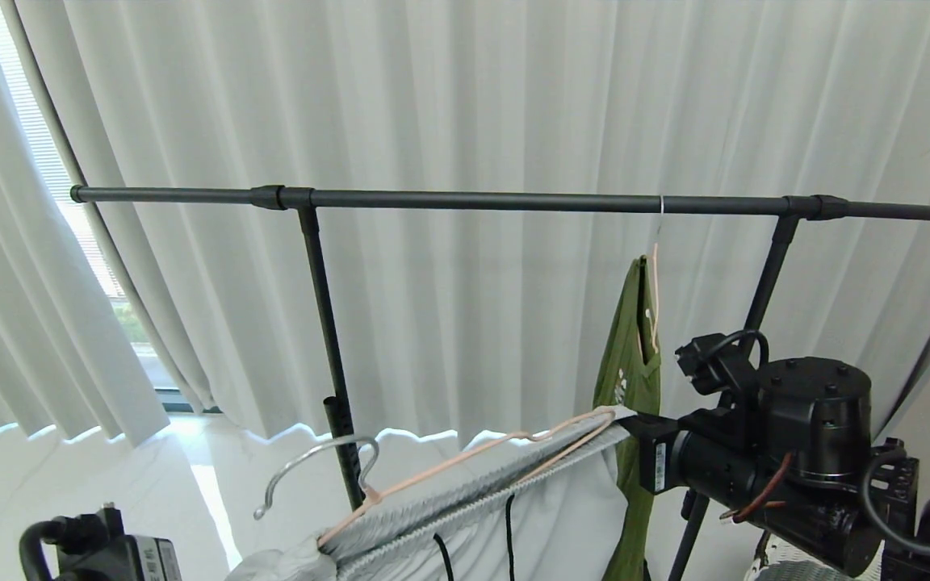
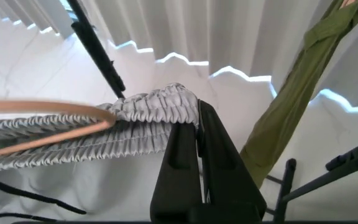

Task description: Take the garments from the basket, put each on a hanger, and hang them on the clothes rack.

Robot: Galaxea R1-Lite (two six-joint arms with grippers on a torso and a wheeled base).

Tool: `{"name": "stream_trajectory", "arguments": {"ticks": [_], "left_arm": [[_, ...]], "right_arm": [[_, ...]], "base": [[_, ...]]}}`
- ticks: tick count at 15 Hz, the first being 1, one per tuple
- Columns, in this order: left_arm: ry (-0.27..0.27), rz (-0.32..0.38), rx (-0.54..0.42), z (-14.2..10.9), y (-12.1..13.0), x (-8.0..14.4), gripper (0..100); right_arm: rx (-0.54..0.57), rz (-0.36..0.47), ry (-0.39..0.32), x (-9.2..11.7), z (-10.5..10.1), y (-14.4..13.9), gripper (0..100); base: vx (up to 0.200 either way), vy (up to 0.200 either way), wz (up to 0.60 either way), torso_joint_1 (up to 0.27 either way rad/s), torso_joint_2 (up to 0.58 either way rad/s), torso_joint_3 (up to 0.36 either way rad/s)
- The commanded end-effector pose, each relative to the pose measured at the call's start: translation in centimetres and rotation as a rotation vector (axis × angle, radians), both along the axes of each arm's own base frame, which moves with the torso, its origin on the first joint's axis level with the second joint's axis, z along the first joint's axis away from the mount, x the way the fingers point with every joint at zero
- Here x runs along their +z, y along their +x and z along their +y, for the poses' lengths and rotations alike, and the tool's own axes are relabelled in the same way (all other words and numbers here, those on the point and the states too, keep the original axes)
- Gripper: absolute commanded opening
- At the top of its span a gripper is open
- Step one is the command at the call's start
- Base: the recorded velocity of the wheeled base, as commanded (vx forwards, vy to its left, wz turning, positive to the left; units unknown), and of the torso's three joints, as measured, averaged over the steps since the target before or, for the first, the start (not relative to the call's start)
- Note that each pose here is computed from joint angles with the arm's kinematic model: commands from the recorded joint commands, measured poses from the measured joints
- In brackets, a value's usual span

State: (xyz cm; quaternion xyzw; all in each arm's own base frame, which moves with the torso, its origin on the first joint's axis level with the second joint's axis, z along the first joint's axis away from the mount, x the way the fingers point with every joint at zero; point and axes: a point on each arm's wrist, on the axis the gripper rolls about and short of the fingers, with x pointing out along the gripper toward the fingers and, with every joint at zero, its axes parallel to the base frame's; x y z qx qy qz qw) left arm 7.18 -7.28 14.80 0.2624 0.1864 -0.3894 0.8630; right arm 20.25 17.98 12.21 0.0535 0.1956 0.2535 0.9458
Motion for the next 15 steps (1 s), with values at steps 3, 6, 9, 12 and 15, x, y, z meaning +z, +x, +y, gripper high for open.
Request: {"name": "stream_trajectory", "arguments": {"ticks": [3,6,9,12,15], "left_arm": [[0.127,0.054,-0.033,-0.6,0.7,-1.7,0],[0.184,0.1,-0.04,-1.1,1.1,-2.6,0],[0.243,0.157,-0.042,-1.7,1.6,-3.6,0],[0.287,0.177,-0.054,-2.1,2.1,-4.2,0],[0.358,0.166,-0.109,-2.4,2.4,-4.7,0]], "right_arm": [[0.013,-0.009,-0.036,0.1,-0.2,-0.2,0],[0.076,-0.007,-0.088,0.6,-0.5,-0.7,0],[0.11,0.003,-0.161,0.8,-0.9,-1.2,0],[0.142,-0.004,-0.222,0.9,-0.7,-1.2,0],[0.162,0.006,-0.269,1.5,-0.1,-0.6,0]], "base": [[0.0,0.0,0.0,0.0,0.0,0.0],[0.0,0.0,0.0,0.0,0.0,0.0],[0.0,0.0,0.0,0.0,0.0,0.0],[0.0,0.0,0.0,0.0,0.0,0.0],[0.0,0.0,0.0,0.0,0.0,0.0]]}}
